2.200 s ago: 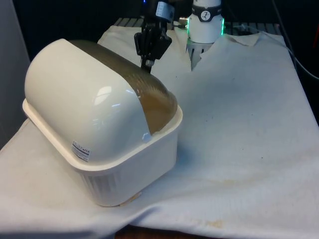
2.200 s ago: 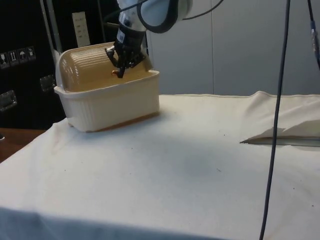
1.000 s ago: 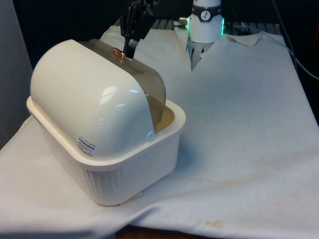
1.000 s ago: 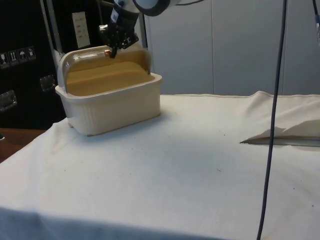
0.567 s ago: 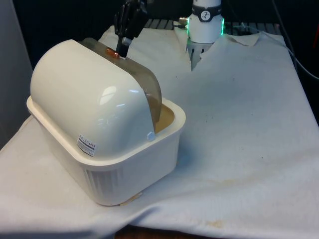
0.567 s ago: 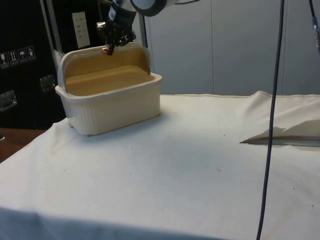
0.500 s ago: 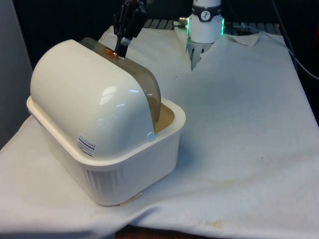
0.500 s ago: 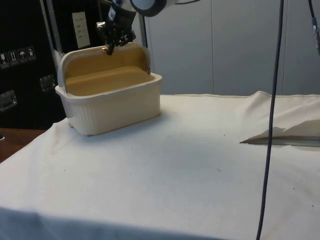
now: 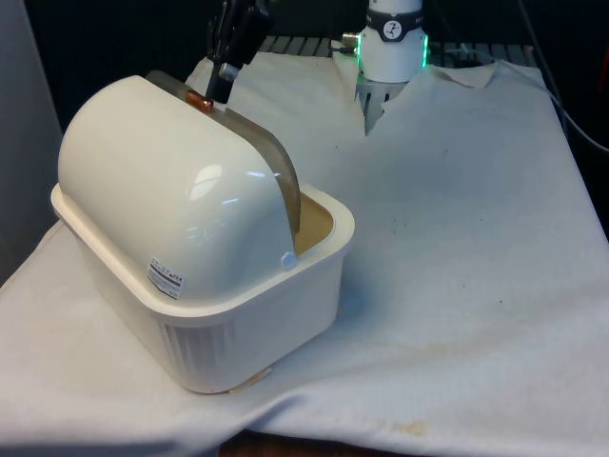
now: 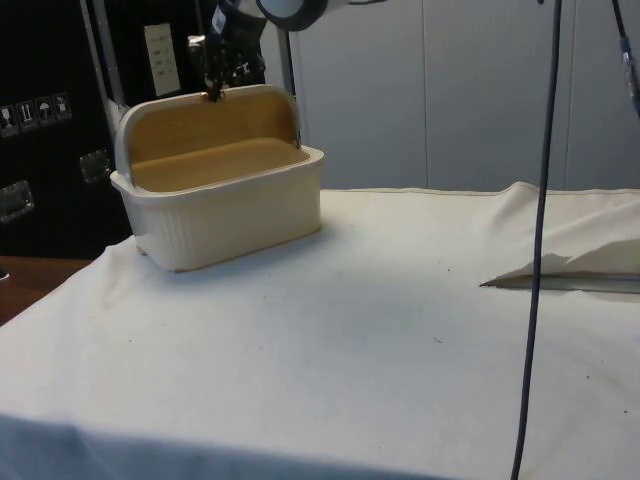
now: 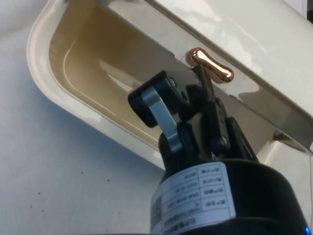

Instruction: Open the lid, then close it.

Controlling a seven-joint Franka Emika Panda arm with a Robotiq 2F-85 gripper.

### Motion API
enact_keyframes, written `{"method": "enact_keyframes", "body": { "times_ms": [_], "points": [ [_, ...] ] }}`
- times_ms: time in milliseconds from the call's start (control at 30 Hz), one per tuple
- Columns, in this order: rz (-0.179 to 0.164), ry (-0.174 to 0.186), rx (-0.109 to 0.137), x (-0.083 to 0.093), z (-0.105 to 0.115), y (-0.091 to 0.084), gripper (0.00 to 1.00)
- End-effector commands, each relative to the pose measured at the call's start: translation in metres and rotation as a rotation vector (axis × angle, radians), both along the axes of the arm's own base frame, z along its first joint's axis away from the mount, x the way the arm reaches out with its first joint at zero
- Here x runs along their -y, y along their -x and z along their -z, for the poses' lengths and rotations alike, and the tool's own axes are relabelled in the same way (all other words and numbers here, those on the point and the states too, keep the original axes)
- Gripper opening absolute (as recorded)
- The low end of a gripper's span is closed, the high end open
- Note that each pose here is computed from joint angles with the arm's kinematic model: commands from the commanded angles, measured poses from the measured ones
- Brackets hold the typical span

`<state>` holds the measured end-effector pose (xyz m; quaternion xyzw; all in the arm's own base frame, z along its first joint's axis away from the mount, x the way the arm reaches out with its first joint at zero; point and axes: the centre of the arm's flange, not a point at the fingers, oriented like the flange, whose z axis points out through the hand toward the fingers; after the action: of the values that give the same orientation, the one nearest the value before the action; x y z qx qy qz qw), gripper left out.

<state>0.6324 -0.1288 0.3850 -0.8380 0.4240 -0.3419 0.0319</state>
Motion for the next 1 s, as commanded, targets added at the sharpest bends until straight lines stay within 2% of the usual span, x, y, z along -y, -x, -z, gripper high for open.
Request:
{"method": "enact_keyframes", "body": {
  "times_ms": [0,33,67,200,333,367,400,467,700,833,967],
  "points": [
    [0.015,0.012,0.008,0.005,0.0,-0.002,0.0],
    [0.0,0.0,0.002,0.0,-0.001,0.0,0.0],
    [0.013,0.011,0.008,0.004,0.0,-0.003,0.0],
    [0.004,0.01,0.003,-0.001,0.0,-0.005,0.0],
    [-0.003,0.013,-0.004,0.002,-0.009,-0.004,0.0],
    [-0.01,0.007,0.003,-0.002,-0.007,-0.005,0.0],
    [-0.006,0.013,-0.006,0.002,-0.012,-0.004,0.0],
    [-0.015,0.016,-0.01,0.003,-0.02,-0.004,0.0],
    [-0.04,0.028,-0.012,0.004,-0.034,-0.002,0.0],
    [-0.059,0.03,-0.024,0.001,-0.039,-0.001,0.0],
    [-0.079,0.036,-0.05,0.0,-0.041,-0.001,0.0]
  ]
}}
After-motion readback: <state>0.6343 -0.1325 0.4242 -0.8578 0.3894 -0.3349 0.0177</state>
